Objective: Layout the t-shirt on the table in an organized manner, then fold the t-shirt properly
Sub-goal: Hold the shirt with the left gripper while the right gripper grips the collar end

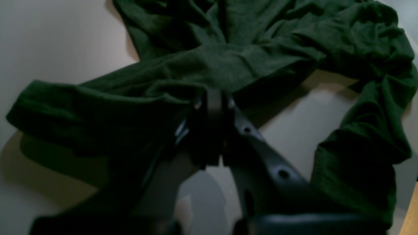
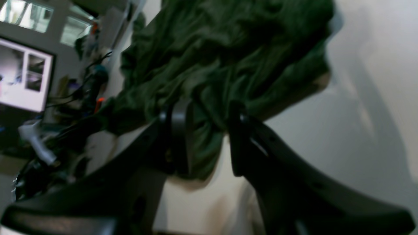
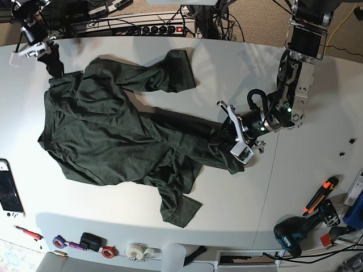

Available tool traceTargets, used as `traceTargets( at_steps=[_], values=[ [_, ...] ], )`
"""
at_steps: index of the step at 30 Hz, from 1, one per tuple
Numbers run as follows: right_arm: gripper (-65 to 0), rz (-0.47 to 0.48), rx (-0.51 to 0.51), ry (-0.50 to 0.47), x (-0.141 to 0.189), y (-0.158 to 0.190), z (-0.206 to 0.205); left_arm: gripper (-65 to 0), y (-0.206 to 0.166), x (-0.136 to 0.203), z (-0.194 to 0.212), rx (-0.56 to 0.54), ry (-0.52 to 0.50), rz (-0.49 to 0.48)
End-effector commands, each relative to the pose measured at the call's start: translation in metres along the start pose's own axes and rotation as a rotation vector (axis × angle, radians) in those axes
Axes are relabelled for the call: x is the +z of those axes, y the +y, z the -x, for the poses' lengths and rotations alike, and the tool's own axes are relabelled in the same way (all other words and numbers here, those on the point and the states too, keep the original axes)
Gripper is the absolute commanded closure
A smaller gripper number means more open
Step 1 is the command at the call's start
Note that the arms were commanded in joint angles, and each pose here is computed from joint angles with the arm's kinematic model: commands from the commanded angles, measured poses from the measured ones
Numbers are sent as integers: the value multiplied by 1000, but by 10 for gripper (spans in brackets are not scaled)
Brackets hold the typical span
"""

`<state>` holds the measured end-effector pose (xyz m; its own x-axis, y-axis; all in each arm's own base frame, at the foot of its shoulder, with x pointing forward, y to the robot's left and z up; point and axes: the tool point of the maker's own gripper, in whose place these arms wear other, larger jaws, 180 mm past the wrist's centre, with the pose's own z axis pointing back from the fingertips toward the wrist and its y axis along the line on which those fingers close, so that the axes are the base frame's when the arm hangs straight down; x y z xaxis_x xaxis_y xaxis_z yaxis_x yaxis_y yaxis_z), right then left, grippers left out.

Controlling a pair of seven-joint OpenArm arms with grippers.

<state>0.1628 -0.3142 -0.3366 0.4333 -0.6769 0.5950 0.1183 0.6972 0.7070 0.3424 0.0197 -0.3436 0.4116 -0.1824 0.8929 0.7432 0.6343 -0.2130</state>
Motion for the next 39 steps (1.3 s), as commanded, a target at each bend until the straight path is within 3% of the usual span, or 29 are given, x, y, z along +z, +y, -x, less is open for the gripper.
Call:
traceTargets(
  at_steps=[1,8,15,26,37,39],
  values=[
    [-191,-31,13,-38,3,8,-8,0,3,2,-21,-15,-61,3],
    [-191,-26,-115,-81,-6,10,27,0,2,2,-21,-15,-61,3],
    [-191,200,-232,-113,-8,-29,41,0,4,3,-19,-17,-57,0],
    [-191,223,-222,-124,-37,-28,26,0,4,3,-19,-15,-56,1],
    [-191,169,-173,7,-74,-5,49,0,3,3,-18,-15,-55,0],
    [-190,207,-186,42,-76,-10,56,0,3,3,-18,-15,-55,0]
  ],
)
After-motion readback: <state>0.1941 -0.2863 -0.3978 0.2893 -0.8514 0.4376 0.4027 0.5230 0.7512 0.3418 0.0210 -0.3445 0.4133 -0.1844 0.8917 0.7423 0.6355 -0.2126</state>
